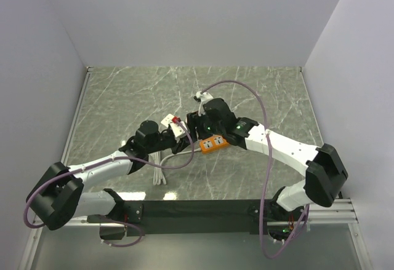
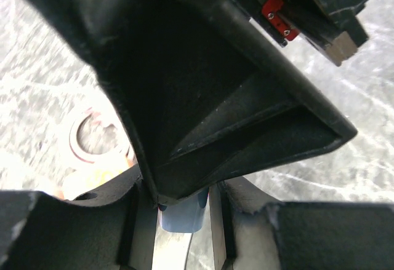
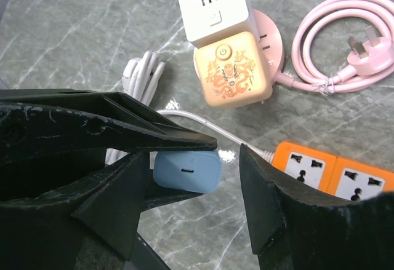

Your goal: Insert the plug

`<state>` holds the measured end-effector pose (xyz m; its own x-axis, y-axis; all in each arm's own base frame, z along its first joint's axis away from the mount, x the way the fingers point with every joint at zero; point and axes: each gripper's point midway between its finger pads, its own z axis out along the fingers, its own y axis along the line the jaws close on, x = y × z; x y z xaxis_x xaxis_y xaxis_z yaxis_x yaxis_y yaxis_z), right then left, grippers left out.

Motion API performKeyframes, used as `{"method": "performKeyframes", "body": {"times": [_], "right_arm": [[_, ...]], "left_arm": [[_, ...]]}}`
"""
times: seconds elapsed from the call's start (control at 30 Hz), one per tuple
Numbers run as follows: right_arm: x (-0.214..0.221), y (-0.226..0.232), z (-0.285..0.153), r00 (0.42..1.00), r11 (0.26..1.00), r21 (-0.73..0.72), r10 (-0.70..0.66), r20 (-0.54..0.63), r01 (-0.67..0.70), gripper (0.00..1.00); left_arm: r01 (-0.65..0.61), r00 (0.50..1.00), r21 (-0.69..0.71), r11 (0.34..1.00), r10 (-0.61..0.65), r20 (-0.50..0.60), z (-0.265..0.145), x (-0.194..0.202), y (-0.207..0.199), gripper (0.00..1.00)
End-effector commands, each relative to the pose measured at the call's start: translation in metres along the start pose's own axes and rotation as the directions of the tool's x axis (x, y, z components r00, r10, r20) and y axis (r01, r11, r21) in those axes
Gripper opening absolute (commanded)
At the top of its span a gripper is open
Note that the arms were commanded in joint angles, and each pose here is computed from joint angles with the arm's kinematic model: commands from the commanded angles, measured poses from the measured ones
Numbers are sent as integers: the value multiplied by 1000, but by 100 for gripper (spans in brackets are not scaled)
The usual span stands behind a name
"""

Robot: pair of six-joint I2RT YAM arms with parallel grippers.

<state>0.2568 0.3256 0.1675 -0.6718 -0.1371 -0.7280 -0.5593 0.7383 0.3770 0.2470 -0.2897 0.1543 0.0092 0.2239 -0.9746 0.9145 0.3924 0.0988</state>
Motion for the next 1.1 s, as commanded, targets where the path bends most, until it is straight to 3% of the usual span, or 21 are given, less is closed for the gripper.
{"method": "performKeyframes", "body": {"times": [0.0, 0.27, 0.43, 0.67, 0.93, 1.03, 1.07], "right_arm": [[24, 7, 12, 994, 1000, -7, -26, -104, 25, 66], [38, 7, 24, 989, 999, -52, -13, -149, 5, 68], [43, 16, 25, 985, 986, -164, -3, -170, -25, 64], [55, 2, 30, 978, 992, -121, 6, -208, -32, 47], [53, -34, 27, 982, 998, 44, 46, -182, -39, 25], [50, -48, 26, 984, 995, 89, 61, -170, -46, 19], [49, -53, 26, 984, 994, 101, 67, -166, -50, 13]], "left_arm": [[-109, 969, -82, 991, 124, 213, -5, -72, 12, 1], [-123, 946, -124, 985, 154, 284, -19, -78, 10, 1], [-139, 934, -115, 984, 169, 316, -23, -85, 6, 1], [-146, 905, -135, 980, 187, 382, -21, -87, 7, 1], [-120, 914, -138, 983, 164, 370, -14, -77, 10, 1], [-101, 923, -138, 985, 145, 355, -10, -71, 12, 7], [-97, 926, -139, 985, 141, 351, -9, -69, 13, 10]]}}
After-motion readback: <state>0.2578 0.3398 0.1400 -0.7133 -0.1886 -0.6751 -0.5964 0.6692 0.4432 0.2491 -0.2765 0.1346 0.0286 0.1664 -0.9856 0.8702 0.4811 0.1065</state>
